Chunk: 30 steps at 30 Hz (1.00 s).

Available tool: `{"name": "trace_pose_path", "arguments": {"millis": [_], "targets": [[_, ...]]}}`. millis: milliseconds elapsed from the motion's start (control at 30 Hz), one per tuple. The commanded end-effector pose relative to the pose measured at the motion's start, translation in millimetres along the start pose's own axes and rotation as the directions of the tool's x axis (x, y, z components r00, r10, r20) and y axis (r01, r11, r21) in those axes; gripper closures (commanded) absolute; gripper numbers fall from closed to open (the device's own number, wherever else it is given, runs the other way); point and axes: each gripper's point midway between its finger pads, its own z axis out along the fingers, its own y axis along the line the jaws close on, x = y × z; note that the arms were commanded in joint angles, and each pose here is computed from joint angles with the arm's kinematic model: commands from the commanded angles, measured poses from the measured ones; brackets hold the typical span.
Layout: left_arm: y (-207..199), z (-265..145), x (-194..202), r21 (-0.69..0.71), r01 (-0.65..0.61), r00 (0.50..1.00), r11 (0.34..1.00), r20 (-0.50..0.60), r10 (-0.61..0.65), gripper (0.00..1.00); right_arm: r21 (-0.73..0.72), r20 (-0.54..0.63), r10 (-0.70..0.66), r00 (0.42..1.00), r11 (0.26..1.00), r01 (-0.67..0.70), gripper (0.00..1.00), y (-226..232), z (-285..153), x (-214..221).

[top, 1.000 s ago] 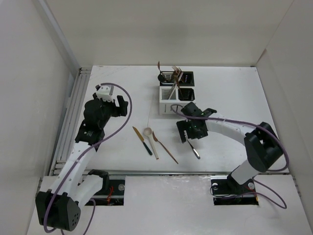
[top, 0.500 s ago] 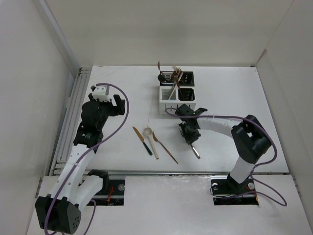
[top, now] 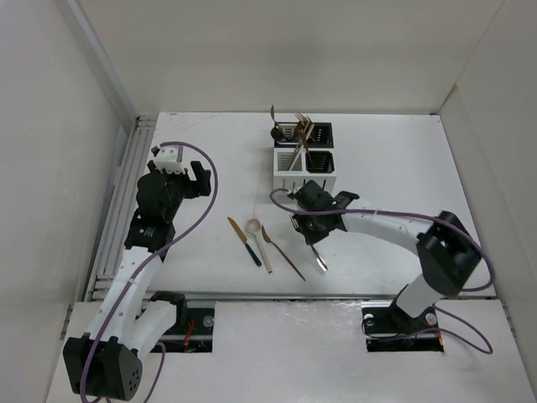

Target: Sort the eating utensils into containers

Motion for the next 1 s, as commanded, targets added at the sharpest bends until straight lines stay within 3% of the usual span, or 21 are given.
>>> {"name": "trace_pose_path", "arguments": {"millis": [0, 33, 67, 167, 200, 333, 400, 433, 500, 533, 567, 633, 767, 800, 967], "targets": [[4.1, 2.8, -5.5, -0.002, 0.011, 1.0, 1.0, 0.028, -0.011, 0.24, -0.093, 0.351, -0.128, 0.928, 0.981, 0.17, 1.0, 27.6, -75.7, -76.2], [8.3, 2.7, -6.2, -0.015, 0.025, 0.999, 1.0, 0.03, -0.024, 0.24, -0.101, 0.44, -0.138, 0.887, 0.974, 0.202, 1.0, 33.7, -102.7, -97.0], [10.8, 4.8, -3.0, -0.016, 0.027, 0.999, 0.999, 0.018, -0.027, 0.24, -0.075, 0.573, -0.146, 0.807, 0.97, 0.229, 1.0, 34.2, -140.5, -121.5], [11.6, 5.4, 1.1, -0.009, 0.046, 0.999, 0.999, -0.007, -0.046, 0.24, 0.047, 0.791, -0.153, 0.592, 0.98, 0.191, 1.0, 19.4, -209.9, -168.5], [15.1, 7.6, 4.6, -0.016, 0.059, 0.998, 0.998, -0.019, -0.06, 0.24, 0.073, 0.903, -0.133, 0.41, 0.985, 0.158, 1.0, 17.3, -258.1, -194.7], [19.4, 14.9, 8.1, -0.021, 0.033, 0.997, 0.999, -0.063, -0.035, 0.24, 0.218, 0.974, -0.217, 0.07, 0.976, -0.003, 1.0, -34.1, -317.5, -249.4], [19.7, 18.9, -0.5, -0.019, 0.013, 0.998, 1.0, -0.061, -0.014, 0.24, 0.237, 0.971, -0.238, -0.018, 0.97, -0.06, 1.0, -67.3, -344.6, -279.7], [21.2, 24.6, 1.3, -0.021, 0.004, 0.997, 1.0, -0.076, -0.006, 0.24, 0.241, 0.97, -0.24, 0.019, 0.969, -0.06, 1.0, -77.7, -319.8, -302.0], [22.9, 30.6, -1.0, -0.02, -0.023, 0.996, 1.0, -0.089, 0.022, 0.24, 0.262, 0.965, -0.262, 0.01, 0.963, -0.064, 1.0, -101.3, -319.5, -328.1], [22.2, 34.8, -11.0, -0.018, -0.025, 0.997, 1.0, -0.075, 0.024, 0.24, 0.267, 0.962, -0.271, -0.045, 0.961, -0.074, 1.0, -107.6, -339.0, -343.0], [24.7, 43.1, -5.6, -0.02, -0.036, 0.994, 0.999, -0.101, 0.033, 0.24, 0.251, 0.966, -0.255, -0.051, 0.965, -0.077, 1.0, -116.3, -321.0, -359.1], [24.9, 53.4, -15.1, -0.019, -0.036, 0.995, 0.999, -0.097, 0.034, 0.24, 0.238, 0.963, -0.248, -0.106, 0.966, -0.102, 1.0, -139.0, -330.8, -375.8], [26.8, 81.8, -17.7, -0.012, -0.031, 0.991, 0.999, -0.128, 0.029, 0.25, 0.214, 0.972, -0.224, -0.074, 0.969, -0.124, 1.0, -173.1, -287.3, -402.1], [29.6, 93.0, -8.5, -0.015, -0.027, 0.987, 1.0, -0.159, 0.024, 0.25, 0.194, 0.979, -0.199, -0.034, 0.974, -0.119, 1.0, -176.5, -259.4, -406.0], [38.4, 122.1, -12.4, -0.033, -0.059, 0.981, 0.998, -0.186, 0.052, 0.25, 0.137, 0.99, -0.131, 0.049, 0.98, -0.147, 1.0, -199.4, -210.7, -398.5]]}}
